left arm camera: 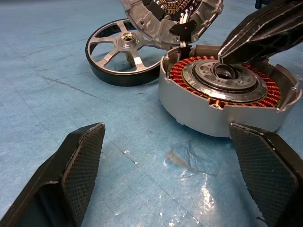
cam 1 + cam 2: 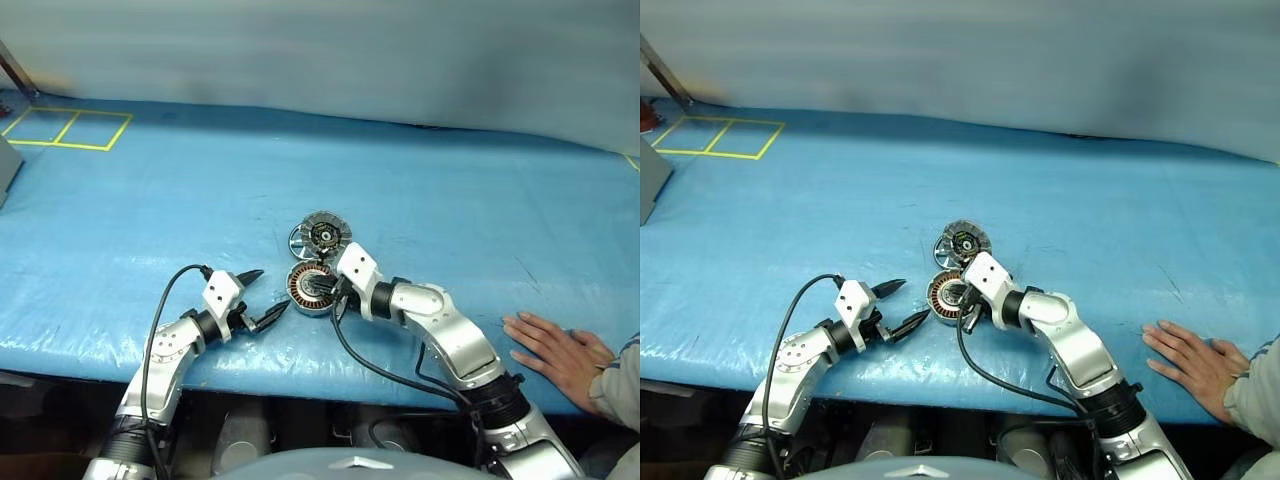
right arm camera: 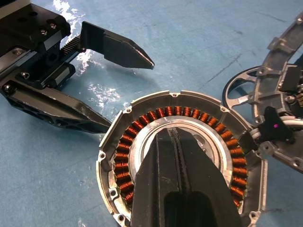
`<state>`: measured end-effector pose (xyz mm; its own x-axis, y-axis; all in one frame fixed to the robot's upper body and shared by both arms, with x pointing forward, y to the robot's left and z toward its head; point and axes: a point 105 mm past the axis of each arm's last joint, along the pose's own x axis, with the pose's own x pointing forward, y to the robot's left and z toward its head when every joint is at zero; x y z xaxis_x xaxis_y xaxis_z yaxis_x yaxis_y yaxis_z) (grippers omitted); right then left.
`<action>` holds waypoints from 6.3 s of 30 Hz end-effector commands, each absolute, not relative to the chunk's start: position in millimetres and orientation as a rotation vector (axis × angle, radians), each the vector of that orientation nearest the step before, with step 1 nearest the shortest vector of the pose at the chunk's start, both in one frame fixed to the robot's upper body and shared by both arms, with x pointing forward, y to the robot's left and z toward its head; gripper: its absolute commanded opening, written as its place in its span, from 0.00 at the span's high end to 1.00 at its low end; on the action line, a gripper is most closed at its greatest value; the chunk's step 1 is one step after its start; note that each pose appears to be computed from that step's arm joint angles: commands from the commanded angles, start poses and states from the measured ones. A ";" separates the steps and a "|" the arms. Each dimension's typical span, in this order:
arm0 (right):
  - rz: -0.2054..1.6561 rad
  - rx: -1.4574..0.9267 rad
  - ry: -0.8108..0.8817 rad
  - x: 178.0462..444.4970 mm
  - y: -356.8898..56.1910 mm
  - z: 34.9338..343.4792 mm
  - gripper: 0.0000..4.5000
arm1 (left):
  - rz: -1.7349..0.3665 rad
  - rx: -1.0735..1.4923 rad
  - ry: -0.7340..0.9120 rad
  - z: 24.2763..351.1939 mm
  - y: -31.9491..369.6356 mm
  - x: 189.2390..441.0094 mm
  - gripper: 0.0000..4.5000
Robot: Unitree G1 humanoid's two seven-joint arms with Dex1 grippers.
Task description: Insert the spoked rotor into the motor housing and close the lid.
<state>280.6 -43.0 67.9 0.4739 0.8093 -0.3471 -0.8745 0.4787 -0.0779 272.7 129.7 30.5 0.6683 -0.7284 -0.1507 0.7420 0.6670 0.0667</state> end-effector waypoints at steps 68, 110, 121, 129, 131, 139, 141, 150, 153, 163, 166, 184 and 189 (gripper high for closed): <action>0.976 -0.297 0.347 285.0 -51.2 46.0 1.00 | -0.832 0.133 0.098 31.4 128.4 274.8 0.00; 1.065 -0.151 0.118 274.6 -48.6 107.8 1.00 | -0.768 0.285 0.021 73.4 164.0 319.6 0.00; 0.992 -0.157 0.120 277.8 -52.6 98.8 1.00 | -1.021 0.446 0.099 102.2 138.4 377.9 0.04; 0.903 -0.136 0.104 276.4 -62.1 97.2 1.00 | -1.242 0.591 0.235 106.5 110.3 390.8 0.14; 0.890 -0.131 0.102 275.4 -63.5 96.6 1.00 | -1.250 0.622 0.242 107.4 106.8 393.9 0.14; 0.842 -0.118 0.094 272.6 -67.9 95.5 1.00 | -1.271 0.731 0.272 102.1 90.4 399.8 0.14; 0.833 -0.118 0.092 272.7 -68.8 95.7 1.00 | -1.276 0.732 0.269 101.4 86.5 400.0 0.14; 0.817 -0.124 0.099 274.0 -71.5 93.6 1.00 | -1.267 0.748 0.284 98.3 92.1 400.4 0.14; 0.821 -0.128 0.099 275.2 -70.8 93.8 1.00 | -1.260 0.749 0.292 96.8 96.9 400.1 0.14; 0.835 -0.138 0.102 277.5 -69.2 93.5 1.00 | -1.251 0.725 0.298 93.3 105.0 398.0 0.14; 0.833 -0.141 0.105 278.2 -69.5 93.0 1.00 | -1.255 0.714 0.294 93.1 104.3 397.3 0.14; 0.774 -0.226 0.139 283.8 -97.1 95.5 1.00 | -1.329 0.535 0.177 82.0 130.2 364.8 0.14; 0.727 -0.335 0.174 288.0 -123.3 99.9 1.00 | -1.322 0.453 0.133 69.6 134.7 345.4 0.14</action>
